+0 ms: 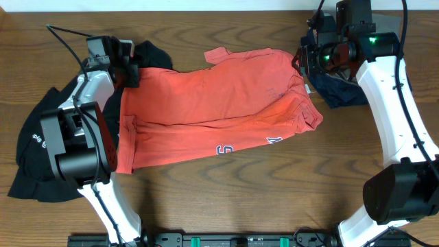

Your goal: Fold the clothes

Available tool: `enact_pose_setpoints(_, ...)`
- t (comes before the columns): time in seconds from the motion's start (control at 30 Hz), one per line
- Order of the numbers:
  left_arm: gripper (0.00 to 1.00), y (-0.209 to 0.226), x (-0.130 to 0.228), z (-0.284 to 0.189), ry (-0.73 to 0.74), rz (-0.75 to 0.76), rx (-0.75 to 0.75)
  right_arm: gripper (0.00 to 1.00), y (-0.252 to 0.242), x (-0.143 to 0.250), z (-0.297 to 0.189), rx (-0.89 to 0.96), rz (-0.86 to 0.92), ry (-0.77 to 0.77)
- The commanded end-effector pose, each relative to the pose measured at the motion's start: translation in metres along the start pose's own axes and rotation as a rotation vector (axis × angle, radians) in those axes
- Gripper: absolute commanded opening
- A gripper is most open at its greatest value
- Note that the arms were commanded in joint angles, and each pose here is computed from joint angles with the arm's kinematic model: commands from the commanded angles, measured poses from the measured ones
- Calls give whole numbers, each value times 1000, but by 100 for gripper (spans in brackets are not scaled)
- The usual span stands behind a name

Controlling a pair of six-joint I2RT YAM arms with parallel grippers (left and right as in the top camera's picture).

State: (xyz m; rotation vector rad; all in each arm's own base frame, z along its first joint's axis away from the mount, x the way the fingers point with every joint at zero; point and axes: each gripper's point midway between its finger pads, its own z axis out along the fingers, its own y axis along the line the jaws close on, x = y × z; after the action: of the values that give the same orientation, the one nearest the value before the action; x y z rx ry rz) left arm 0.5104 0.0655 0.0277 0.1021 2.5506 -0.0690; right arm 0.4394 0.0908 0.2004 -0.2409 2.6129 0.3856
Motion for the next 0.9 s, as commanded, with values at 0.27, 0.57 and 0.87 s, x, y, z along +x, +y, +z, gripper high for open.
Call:
enact_pose_setpoints(0.27, 6, 7, -40, -64, -95, -60, -81, 52, -1, -13, -7, 39, 23, -55)
enact_pose_setpoints(0.57, 6, -13, -17, -127, 6, -160, -48, 52, -3, -40, -4, 47, 4, -154)
enact_pose_setpoints(0.87, 6, -31, 15, -137, 144, -159, -21, 49, -10, -67, 80, 33, 8, -210)
